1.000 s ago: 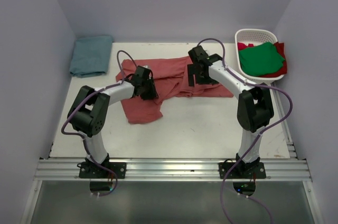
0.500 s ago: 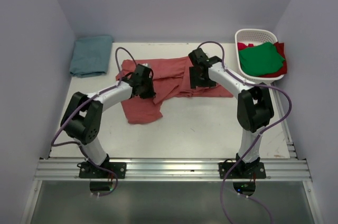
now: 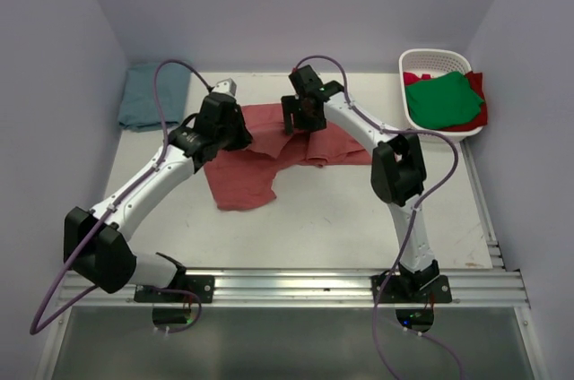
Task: Fold and stack the t-shirts
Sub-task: Flatten out the tshirt
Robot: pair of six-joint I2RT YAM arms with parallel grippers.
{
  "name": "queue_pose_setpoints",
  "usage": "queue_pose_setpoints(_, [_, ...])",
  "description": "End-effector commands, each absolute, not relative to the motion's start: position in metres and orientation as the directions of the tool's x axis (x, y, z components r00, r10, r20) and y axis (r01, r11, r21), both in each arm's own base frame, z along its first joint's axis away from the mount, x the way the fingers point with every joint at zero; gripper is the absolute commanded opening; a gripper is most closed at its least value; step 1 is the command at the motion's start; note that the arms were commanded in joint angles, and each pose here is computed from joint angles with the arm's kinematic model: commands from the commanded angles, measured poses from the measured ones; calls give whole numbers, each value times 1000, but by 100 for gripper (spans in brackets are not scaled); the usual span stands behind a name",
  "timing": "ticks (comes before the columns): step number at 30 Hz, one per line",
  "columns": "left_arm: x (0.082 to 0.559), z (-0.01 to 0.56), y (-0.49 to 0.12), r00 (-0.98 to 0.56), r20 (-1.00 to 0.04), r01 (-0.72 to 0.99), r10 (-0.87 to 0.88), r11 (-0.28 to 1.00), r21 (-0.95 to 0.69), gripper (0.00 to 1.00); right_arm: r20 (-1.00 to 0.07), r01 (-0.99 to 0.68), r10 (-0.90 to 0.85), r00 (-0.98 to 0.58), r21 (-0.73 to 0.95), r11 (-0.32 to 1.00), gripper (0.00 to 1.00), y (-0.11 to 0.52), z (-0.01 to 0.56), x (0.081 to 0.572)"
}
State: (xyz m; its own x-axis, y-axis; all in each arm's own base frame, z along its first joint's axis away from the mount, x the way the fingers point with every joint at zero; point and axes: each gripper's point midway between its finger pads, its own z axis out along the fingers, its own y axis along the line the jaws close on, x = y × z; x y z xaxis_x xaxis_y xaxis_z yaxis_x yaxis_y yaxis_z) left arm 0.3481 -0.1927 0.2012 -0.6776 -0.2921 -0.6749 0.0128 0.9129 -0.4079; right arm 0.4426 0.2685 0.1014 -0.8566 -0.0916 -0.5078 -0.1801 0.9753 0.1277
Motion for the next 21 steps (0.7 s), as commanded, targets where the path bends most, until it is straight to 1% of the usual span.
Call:
queue_pose_setpoints(1, [341, 218, -177, -648, -711, 3, -273, 932, -361, 0, -447, -167, -103, -888, 105, 980, 72, 273, 85, 444])
queue_pose_setpoints(3, [340, 222, -168, -632, -727, -18, -269, 943, -333, 0, -405, -123, -94, -910, 46, 991, 70, 261, 71, 439])
queue_pose_setpoints(7, [339, 235, -159, -605, -747, -23, -275, 944, -329, 0, -404, -52, -64, -913, -40, 998, 68, 233, 66, 425])
queue_pose_setpoints(8, [340, 237, -156, -599, -750, -28, -281, 943, -331, 0, -383, -36, -57, -922, -64, 997, 68, 225, 57, 414])
queue_pose_setpoints(9, [340, 238, -156, -599, -750, -24, -281, 942, -334, 0, -402, -26, -49, -914, -63, 998, 68, 221, 64, 413])
queue_pose_setpoints(12, [343, 240, -151, -594, -750, -30, -290, 940, -339, 0, -383, -22, -52, -922, -84, 996, 66, 213, 54, 404])
queue_pose_setpoints(15, [343, 240, -148, -595, -748, -35, -294, 939, -342, 0, -354, -25, -57, -934, -94, 995, 53, 210, 47, 399])
queue_pose_setpoints(16, [342, 240, -147, -593, -749, -35, -296, 939, -343, 0, -356, -28, -59, -933, -93, 995, 44, 211, 48, 399])
queue_pose_setpoints(17, [343, 241, -146, -589, -751, -37, -299, 938, -345, 0, -365, -23, -57, -929, -97, 995, 21, 210, 52, 399])
queue_pose_setpoints(18, [343, 241, -145, -589, -750, -37, -301, 937, -347, 0, -376, -17, -54, -925, -102, 995, 9, 207, 57, 400])
queue_pose_setpoints(19, [343, 242, -145, -588, -750, -36, -302, 936, -349, 0, -402, -12, -49, -914, -96, 995, 2, 206, 70, 401])
queue_pose_setpoints(20, [343, 242, -144, -587, -751, -37, -301, 937, -347, 0, -412, -10, -51, -910, -103, 995, 0, 203, 76, 400])
queue_pose_setpoints(21, [343, 242, -144, -589, -751, -35, -298, 938, -345, 0, -423, -3, -53, -905, -119, 993, 0, 198, 83, 399])
